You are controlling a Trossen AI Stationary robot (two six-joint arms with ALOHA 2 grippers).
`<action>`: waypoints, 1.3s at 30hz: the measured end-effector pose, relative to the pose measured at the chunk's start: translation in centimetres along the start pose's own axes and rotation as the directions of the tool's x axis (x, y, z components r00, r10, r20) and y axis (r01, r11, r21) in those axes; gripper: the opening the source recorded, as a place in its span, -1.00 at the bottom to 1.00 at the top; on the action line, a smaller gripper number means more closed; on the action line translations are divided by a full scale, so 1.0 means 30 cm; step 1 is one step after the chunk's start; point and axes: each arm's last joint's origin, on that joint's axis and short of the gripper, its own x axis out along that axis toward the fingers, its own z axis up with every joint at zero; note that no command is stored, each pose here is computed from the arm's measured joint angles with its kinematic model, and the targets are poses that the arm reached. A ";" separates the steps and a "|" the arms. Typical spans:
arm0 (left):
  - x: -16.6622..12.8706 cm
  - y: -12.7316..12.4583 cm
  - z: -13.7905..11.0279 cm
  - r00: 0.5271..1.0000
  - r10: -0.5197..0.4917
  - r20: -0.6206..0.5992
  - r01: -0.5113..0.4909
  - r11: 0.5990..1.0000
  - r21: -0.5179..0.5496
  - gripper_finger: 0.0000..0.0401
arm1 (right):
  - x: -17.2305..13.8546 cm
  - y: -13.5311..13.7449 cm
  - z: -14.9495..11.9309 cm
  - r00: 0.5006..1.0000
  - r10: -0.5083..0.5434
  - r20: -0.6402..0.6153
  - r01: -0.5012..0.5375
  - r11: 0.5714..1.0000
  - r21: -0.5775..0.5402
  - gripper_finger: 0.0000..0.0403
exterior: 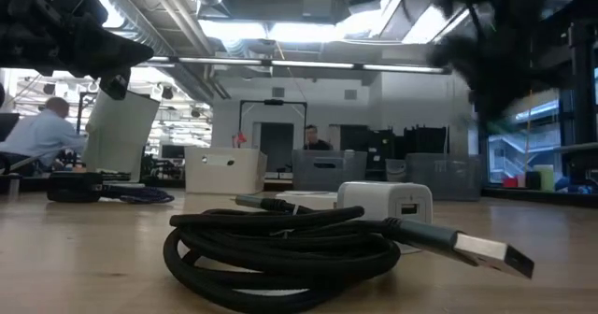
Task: Pick and place items into bin
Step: Put the top blue charger cable into the left black bin, then put the violet charger cable into the left black bin
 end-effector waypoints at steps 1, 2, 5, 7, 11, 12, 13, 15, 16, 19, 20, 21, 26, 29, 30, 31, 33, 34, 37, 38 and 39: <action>0.000 0.000 0.000 1.000 0.000 -0.001 0.000 1.000 0.000 -0.98 | -0.046 0.018 0.028 0.999 0.022 0.047 -0.021 1.000 -0.019 -0.92; 0.000 0.000 0.000 1.000 0.000 -0.001 0.000 1.000 0.000 -0.98 | -0.085 0.033 0.055 0.995 0.044 0.089 -0.040 0.998 -0.043 -0.92; 0.000 0.000 0.000 1.000 0.000 0.000 0.000 1.000 0.000 -0.98 | -0.183 0.093 0.167 0.969 0.132 0.208 -0.110 0.987 -0.114 -0.92; 0.000 0.000 0.000 1.000 0.001 -0.001 -0.001 1.000 0.000 -0.98 | -0.229 0.127 0.258 0.952 0.160 0.262 -0.117 0.978 -0.171 -0.92; 0.000 0.000 0.000 1.000 0.000 -0.001 0.000 1.000 0.000 -0.98 | -0.247 0.205 0.459 0.933 0.210 0.292 -0.124 0.950 -0.287 -0.92; 0.000 0.000 0.000 1.000 0.000 -0.001 0.000 1.000 0.000 -0.98 | -0.240 0.226 0.509 0.931 0.217 0.293 -0.122 0.942 -0.311 -0.92; 0.000 0.000 0.000 1.000 0.000 -0.001 0.000 1.000 0.000 -0.98 | -0.222 0.248 0.554 0.933 0.220 0.285 -0.117 0.934 -0.337 -0.92; 0.000 0.000 0.000 1.000 0.000 -0.001 0.000 1.000 0.000 -0.98 | -0.167 0.289 0.637 0.944 0.217 0.248 -0.112 0.919 -0.378 -0.92; 0.000 0.000 0.000 1.000 0.000 -0.001 0.000 1.000 0.000 -0.98 | -0.131 0.308 0.673 0.950 0.220 0.221 -0.118 0.910 -0.396 -0.92; 0.000 0.000 0.000 1.000 0.000 -0.001 0.000 1.000 0.000 -0.98 | 0.002 0.363 0.753 0.968 0.214 0.132 -0.134 0.884 -0.449 -0.92; 0.000 0.000 -0.001 1.000 0.000 -0.002 0.000 1.000 0.000 -0.98 | 0.049 0.378 0.769 0.973 0.201 0.110 -0.129 0.877 -0.463 -0.92; 0.000 0.000 -0.001 1.000 0.000 -0.002 0.000 1.000 0.000 -0.98 | 0.095 0.391 0.781 0.979 0.185 0.090 -0.121 0.870 -0.478 -0.92; 0.000 0.000 -0.001 1.000 0.000 -0.002 0.000 1.000 0.000 -0.98 | 0.294 0.418 0.815 0.991 0.135 -0.016 -0.123 0.841 -0.527 -0.92; 0.000 0.000 -0.001 1.000 0.000 -0.002 0.000 1.000 0.000 -0.98 | 0.378 0.419 0.814 0.988 0.130 -0.080 -0.153 0.829 -0.537 -0.92; 0.000 0.000 -0.001 1.000 0.000 -0.002 0.000 1.000 0.000 -0.98 | 0.398 0.420 0.814 0.987 0.131 -0.091 -0.159 0.823 -0.545 -0.92; 0.000 0.000 -0.001 1.000 0.000 -0.002 0.000 1.000 0.000 -0.98 | 0.412 0.421 0.813 0.987 0.128 -0.097 -0.161 0.821 -0.548 -0.92; 0.000 0.000 -0.001 1.000 0.001 -0.002 -0.001 1.000 0.000 -0.98 | 0.420 0.425 0.813 0.986 0.136 -0.097 -0.167 0.819 -0.549 -0.90; 0.000 0.000 -0.001 1.000 0.001 -0.002 -0.001 1.000 0.000 -0.98 | 0.420 0.428 0.815 0.985 0.144 -0.092 -0.171 0.818 -0.550 -0.85; 0.000 0.000 -0.001 1.000 0.001 -0.002 -0.001 1.000 0.000 -0.98 | 0.420 0.430 0.816 0.985 0.149 -0.089 -0.173 0.811 -0.559 -0.65; 0.000 0.000 -0.001 1.000 0.001 -0.002 -0.001 1.000 0.000 -0.98 | 0.420 0.429 0.818 0.985 0.148 -0.088 -0.172 0.806 -0.566 -0.59; 0.000 0.000 -0.001 1.000 0.001 -0.002 -0.001 1.000 0.000 -0.98 | 0.419 0.426 0.819 0.985 0.147 -0.089 -0.171 0.805 -0.568 -0.54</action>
